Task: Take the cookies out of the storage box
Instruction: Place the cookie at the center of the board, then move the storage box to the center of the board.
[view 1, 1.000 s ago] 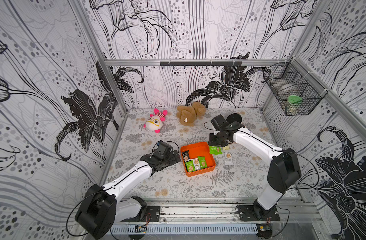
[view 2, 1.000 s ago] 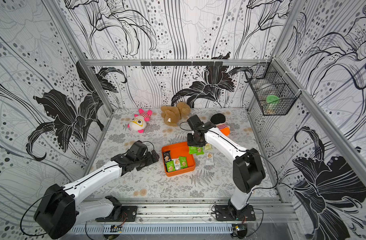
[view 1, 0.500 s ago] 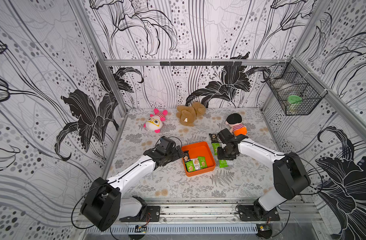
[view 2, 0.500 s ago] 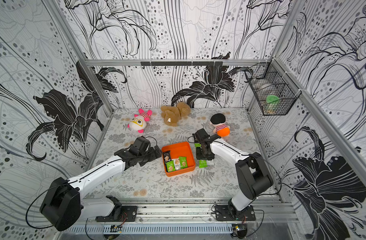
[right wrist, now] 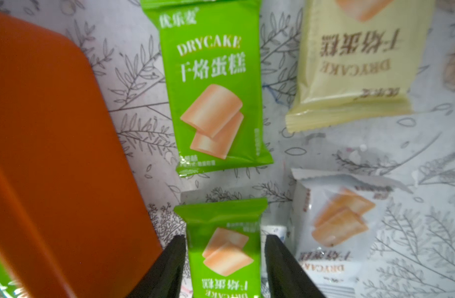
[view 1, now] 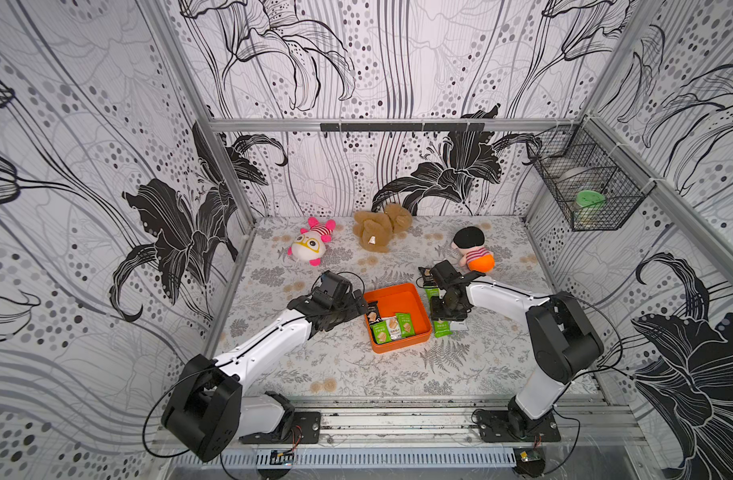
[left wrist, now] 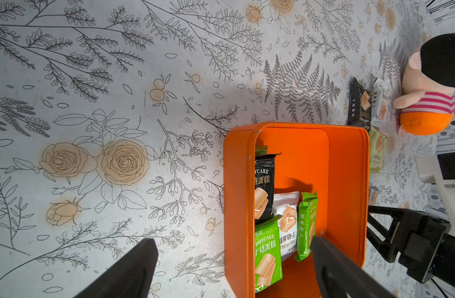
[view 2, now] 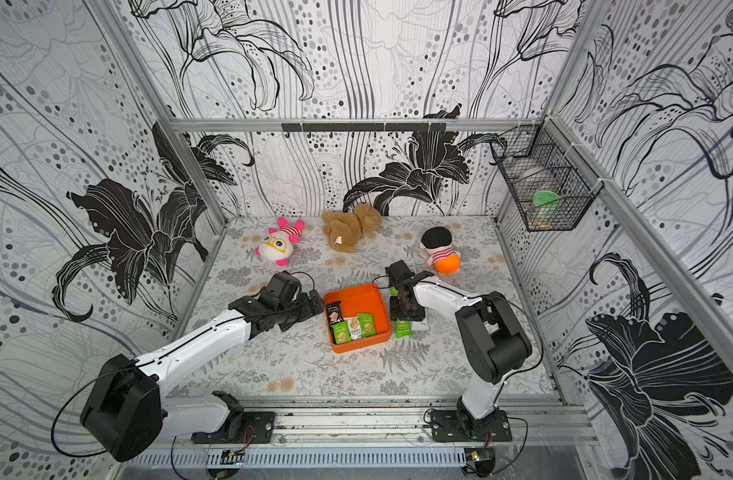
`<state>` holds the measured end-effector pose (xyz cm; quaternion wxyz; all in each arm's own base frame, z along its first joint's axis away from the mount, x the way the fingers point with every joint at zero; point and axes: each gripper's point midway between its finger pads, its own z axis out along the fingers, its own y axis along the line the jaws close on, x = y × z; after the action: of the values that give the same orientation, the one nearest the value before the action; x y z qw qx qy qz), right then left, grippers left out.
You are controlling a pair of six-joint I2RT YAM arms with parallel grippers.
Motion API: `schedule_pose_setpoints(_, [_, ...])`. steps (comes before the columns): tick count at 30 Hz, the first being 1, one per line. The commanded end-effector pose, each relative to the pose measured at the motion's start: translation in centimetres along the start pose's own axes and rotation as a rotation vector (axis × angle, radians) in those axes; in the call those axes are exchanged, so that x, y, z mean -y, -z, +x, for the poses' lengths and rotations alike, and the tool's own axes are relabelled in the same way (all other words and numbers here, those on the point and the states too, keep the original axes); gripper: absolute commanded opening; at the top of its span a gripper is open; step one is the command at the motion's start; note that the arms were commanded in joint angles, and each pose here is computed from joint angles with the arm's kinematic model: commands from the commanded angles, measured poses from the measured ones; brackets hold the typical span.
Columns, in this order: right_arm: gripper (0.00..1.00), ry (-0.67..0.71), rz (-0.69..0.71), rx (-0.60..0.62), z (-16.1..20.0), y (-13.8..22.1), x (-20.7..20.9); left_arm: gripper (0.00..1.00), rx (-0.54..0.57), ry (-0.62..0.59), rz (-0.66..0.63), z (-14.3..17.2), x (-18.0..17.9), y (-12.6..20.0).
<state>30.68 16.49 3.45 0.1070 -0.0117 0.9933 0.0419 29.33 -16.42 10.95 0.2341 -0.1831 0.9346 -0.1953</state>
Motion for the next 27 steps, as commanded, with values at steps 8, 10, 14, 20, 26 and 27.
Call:
schedule_pose_setpoints(8, [0.49,0.025,-0.086,0.039,-0.2,2.9,-1.8,0.97,0.031,0.020,0.028,-0.4,0.2,1.0])
schedule_pose_setpoints(10, [0.48,0.030,-0.111,0.034,0.3,3.0,-2.5,0.97,0.036,0.024,0.033,-0.5,0.3,1.1])
schedule_pose_setpoints(14, [0.48,0.061,-0.132,0.018,1.2,2.8,-4.0,0.97,0.042,0.026,0.044,-0.5,0.4,1.3])
schedule_pose_setpoints(20, [0.48,0.109,-0.151,0.013,1.9,2.9,-6.5,0.97,0.038,-0.023,0.036,0.3,1.9,1.6])
schedule_pose_setpoints(26, [0.48,0.106,-0.177,0.011,2.7,3.5,-8.5,0.97,0.035,-0.103,-0.030,1.6,3.3,1.7])
schedule_pose_setpoints(27, [0.48,0.099,-0.168,0.011,2.8,3.5,-8.3,0.98,0.034,-0.117,-0.041,1.8,3.4,1.7])
